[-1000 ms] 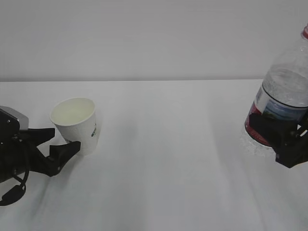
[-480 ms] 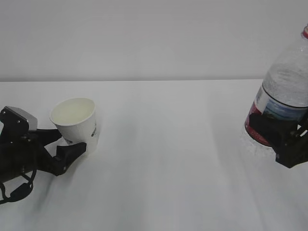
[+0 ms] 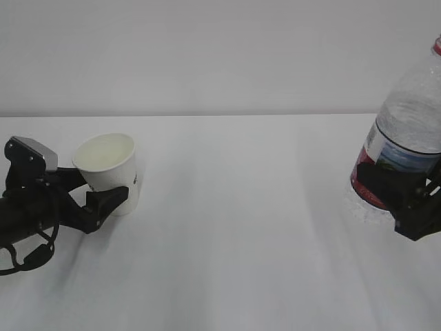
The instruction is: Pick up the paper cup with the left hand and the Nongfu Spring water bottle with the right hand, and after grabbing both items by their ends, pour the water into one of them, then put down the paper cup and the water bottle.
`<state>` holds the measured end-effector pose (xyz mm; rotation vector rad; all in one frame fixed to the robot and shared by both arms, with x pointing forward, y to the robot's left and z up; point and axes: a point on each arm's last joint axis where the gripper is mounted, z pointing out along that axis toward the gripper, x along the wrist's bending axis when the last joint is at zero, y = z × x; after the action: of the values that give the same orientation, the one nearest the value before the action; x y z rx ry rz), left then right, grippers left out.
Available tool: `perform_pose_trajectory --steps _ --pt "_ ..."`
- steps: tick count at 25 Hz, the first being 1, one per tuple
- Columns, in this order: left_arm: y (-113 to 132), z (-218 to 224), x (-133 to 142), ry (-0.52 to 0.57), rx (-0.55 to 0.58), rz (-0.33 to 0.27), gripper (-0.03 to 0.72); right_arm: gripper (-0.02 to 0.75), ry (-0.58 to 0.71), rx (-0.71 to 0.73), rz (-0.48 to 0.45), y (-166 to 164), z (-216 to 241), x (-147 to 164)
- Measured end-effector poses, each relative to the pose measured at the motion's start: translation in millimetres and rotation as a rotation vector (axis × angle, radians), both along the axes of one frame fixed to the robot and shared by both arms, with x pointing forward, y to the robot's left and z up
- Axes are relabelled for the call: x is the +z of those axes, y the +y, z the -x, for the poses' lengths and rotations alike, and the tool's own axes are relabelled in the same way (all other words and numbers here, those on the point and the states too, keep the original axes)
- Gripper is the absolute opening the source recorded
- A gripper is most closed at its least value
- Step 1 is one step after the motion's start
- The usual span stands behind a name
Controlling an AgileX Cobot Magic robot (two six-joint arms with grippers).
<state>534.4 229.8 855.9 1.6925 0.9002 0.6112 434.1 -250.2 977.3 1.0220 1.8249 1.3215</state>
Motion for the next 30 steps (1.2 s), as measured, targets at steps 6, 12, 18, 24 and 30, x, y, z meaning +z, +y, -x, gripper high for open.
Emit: perform_pose_trajectory --steps 6,12,18,24,30 --pt "-1 -8 4 -0.027 0.000 0.008 0.686 0.501 0.000 -0.004 -0.004 0 0 0" --pt "-2 -17 7 -0.041 0.007 0.031 0.686 0.501 0.000 -0.007 -0.006 0 0 0" --pt "-5 -18 -6 -0.002 0.000 0.032 0.685 0.501 0.001 -0.011 -0.010 -1 0 0" --pt "-16 -14 -19 0.037 -0.021 0.031 0.684 0.501 0.001 -0.018 -0.016 -1 -1 1" --pt "-18 -22 -16 0.012 -0.007 0.037 0.682 0.501 0.001 -0.019 -0.017 -1 -1 1"
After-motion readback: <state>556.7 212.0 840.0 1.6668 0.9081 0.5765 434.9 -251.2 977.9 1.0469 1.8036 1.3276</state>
